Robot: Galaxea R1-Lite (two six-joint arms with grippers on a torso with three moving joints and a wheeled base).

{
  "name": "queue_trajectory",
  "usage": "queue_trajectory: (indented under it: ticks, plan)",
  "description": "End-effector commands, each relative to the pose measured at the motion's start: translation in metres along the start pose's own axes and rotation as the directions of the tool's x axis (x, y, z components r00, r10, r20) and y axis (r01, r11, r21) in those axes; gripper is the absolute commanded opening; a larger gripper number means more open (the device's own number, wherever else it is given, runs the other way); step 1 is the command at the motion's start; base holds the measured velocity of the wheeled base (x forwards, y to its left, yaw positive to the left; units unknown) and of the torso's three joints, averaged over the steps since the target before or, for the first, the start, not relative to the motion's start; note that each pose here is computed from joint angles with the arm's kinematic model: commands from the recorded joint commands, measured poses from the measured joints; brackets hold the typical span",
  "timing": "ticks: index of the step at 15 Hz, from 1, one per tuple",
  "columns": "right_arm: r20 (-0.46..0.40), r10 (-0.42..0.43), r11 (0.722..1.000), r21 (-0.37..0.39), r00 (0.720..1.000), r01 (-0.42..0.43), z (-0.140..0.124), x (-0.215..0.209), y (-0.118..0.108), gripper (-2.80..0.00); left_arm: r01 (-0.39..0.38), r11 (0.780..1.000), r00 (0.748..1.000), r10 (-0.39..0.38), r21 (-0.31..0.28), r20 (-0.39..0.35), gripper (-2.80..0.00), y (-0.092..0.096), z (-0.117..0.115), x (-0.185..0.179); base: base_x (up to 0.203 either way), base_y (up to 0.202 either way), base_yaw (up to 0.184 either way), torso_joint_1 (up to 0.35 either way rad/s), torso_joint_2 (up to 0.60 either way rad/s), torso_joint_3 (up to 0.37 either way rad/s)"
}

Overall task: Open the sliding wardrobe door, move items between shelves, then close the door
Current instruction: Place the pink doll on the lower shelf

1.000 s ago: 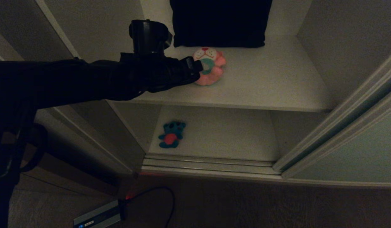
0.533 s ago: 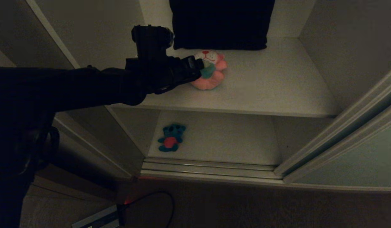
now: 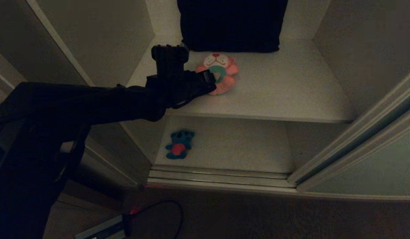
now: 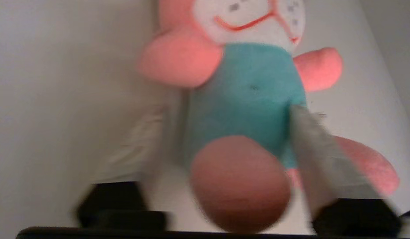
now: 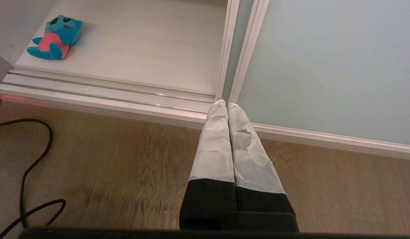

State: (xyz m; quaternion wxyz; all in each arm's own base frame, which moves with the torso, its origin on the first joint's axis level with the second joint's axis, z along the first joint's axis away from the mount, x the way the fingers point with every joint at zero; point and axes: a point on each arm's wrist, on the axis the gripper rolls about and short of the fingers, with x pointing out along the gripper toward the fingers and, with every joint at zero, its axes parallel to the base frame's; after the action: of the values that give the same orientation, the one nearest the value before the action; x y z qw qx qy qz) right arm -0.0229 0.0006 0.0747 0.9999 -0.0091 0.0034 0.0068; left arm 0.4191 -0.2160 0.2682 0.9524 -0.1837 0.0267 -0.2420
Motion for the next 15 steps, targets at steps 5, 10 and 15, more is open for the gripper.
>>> queue_trajectory:
  ticks: [5, 10, 15]
  plan:
    - [-0.004, 0.0, 1.0, 0.0, 1.0, 0.0, -0.001, 0.0, 0.0, -2.8, 0.043, 0.999, 0.999, -0.043, -0.027, 0.012, -2.8, -0.005, 0.011, -0.007, 0.0, 0.0, 0.0, 0.0, 0.0, 0.0]
    - [-0.003, 0.0, 1.0, 0.0, 1.0, 0.0, -0.001, 0.0, 0.0, -2.8, 0.083, 0.996, 0.993, -0.079, -0.04, 0.092, -2.8, -0.038, 0.081, -0.07, 0.0, 0.0, 0.0, 0.0, 0.0, 0.0]
    - [-0.004, 0.0, 1.0, 0.0, 1.0, 0.0, -0.001, 0.0, 0.0, -2.8, 0.098, 0.995, 0.995, -0.098, 0.013, 0.016, -2.8, -0.078, 0.109, -0.189, 0.0, 0.0, 0.0, 0.0, 0.0, 0.0]
